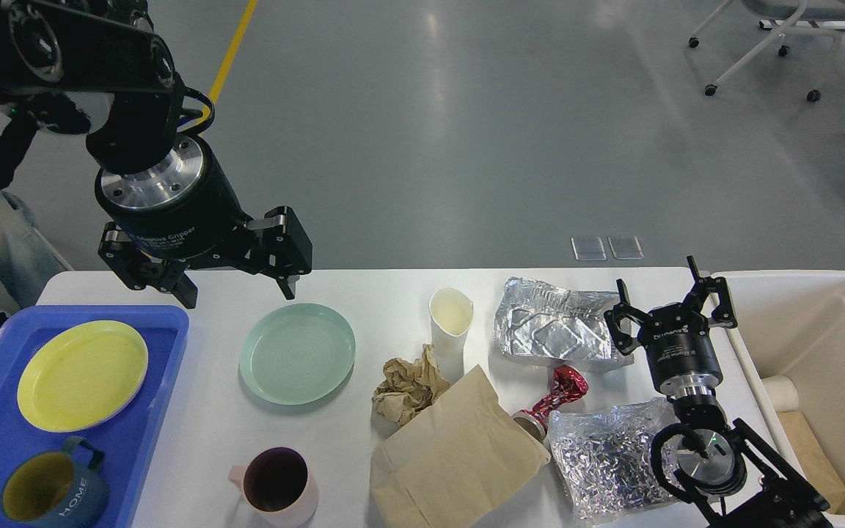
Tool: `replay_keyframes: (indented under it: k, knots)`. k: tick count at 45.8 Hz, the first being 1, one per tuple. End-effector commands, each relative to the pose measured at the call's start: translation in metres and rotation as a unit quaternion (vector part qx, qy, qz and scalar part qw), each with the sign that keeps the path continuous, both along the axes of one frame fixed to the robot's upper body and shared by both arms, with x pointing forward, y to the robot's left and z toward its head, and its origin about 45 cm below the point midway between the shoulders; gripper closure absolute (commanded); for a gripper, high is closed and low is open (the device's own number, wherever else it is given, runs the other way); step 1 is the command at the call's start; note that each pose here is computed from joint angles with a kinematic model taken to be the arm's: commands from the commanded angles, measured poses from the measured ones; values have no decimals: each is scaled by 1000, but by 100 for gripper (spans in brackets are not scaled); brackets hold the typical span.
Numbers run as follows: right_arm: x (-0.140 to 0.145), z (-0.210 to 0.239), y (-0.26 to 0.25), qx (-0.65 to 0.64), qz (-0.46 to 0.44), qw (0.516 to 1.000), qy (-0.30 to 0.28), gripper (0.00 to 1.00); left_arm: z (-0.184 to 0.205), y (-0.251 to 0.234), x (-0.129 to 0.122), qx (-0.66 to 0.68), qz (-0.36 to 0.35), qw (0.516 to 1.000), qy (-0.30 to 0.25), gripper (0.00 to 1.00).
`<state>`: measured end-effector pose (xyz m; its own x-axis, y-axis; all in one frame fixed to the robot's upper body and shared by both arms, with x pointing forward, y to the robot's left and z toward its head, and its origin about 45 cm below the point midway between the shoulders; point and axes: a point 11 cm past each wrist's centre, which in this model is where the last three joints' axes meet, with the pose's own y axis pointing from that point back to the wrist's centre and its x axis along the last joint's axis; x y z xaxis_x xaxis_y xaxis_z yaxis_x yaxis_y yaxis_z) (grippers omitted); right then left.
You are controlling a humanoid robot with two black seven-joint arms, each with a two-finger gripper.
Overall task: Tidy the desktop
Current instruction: 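Move the left gripper over the white mug with dark interior, then lower the left gripper and grasp the white mug's rim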
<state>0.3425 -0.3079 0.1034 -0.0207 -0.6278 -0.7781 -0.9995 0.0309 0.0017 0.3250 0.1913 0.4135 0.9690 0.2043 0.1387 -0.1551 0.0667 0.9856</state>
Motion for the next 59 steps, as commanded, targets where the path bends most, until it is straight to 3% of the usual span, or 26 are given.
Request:
replay_keyframes:
  k: [1,8,13,23,31,41,59]
  knots:
    - [0,0,0,0,0,1000,0,0,-17,3,-1,-4,6,1000,24,4]
    - [0,0,0,0,0,1000,0,0,-66,8,-14,1,10,995,99,5]
    - [0,0,0,0,0,1000,0,0,-90,13,-14,-6,28,994,102,23]
    - [0,0,0,0,0,1000,0,0,-160,18,-42,-54,109,976,182,24]
    - [0,0,0,0,0,1000,0,0,-193,42,-51,-48,180,969,164,23]
    - [0,0,0,0,0,1000,0,0,-247,49,-75,-11,196,967,163,20]
    - [0,0,0,0,0,1000,0,0,-266,52,-55,8,192,976,101,20]
